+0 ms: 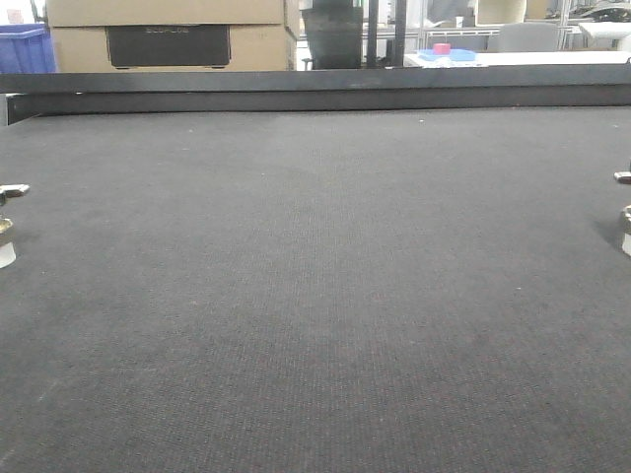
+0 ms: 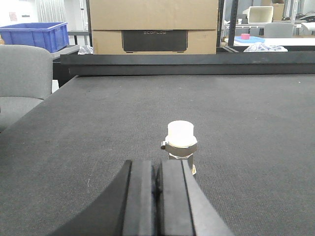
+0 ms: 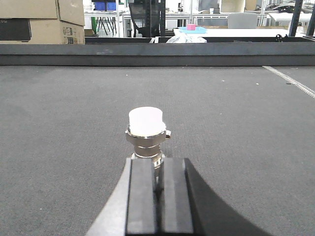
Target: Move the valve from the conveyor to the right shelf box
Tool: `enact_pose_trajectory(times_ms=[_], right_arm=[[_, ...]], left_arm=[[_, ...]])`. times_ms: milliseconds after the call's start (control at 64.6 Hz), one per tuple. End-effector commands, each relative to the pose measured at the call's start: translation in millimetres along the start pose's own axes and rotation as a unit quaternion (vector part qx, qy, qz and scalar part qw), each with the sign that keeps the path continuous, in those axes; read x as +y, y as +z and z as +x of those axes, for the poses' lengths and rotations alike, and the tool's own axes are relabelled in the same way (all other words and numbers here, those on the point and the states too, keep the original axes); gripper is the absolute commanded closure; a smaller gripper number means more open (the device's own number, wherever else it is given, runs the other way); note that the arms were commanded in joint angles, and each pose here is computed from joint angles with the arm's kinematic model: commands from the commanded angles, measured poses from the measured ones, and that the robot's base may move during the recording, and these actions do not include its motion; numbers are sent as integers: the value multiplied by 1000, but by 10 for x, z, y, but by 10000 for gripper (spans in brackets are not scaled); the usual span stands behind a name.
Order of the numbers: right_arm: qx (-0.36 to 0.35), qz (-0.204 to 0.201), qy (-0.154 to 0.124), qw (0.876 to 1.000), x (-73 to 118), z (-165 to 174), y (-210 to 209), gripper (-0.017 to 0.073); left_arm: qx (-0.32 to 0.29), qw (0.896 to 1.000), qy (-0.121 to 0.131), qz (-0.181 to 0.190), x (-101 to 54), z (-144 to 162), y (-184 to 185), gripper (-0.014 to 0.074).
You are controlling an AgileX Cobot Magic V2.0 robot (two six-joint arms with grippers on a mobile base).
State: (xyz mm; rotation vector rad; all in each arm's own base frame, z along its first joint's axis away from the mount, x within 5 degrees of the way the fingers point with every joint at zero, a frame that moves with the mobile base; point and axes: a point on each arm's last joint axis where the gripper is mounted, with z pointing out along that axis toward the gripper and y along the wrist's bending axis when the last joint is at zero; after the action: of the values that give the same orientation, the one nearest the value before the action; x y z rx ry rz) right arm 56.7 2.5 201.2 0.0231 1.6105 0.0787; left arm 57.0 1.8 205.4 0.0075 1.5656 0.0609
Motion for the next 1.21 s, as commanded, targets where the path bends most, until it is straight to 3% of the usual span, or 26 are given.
enact_pose_trajectory(times_ms=[0, 495, 836, 897, 1006, 1145, 1191], right_arm=[[-15, 0, -4, 1000, 0, -33, -4, 721], [-16, 0, -4, 1000, 0, -35, -4, 721], [-54, 2, -4, 999, -3, -104, -9, 721], [-78, 3, -4, 997, -5, -147, -15, 721], [-117, 5, -4, 993, -7, -217, -29, 721], [-159, 0, -4, 987, 23, -596, -137, 721], [-170, -3, -4, 985, 38, -765, -202, 721]], left_arm=[[-12, 1000, -6, 0, 1, -27, -6, 705], [-12, 1000, -6, 0, 1, -27, -6, 705], [-71, 997, -6, -6, 12, -133, -15, 705], [-99, 995, -11, -9, 19, -184, -24, 705], [-174, 984, -41, -20, 49, -315, -61, 705], [-170, 985, -33, -11, 44, -627, -133, 705], [-162, 987, -20, -8, 42, -786, -158, 705]])
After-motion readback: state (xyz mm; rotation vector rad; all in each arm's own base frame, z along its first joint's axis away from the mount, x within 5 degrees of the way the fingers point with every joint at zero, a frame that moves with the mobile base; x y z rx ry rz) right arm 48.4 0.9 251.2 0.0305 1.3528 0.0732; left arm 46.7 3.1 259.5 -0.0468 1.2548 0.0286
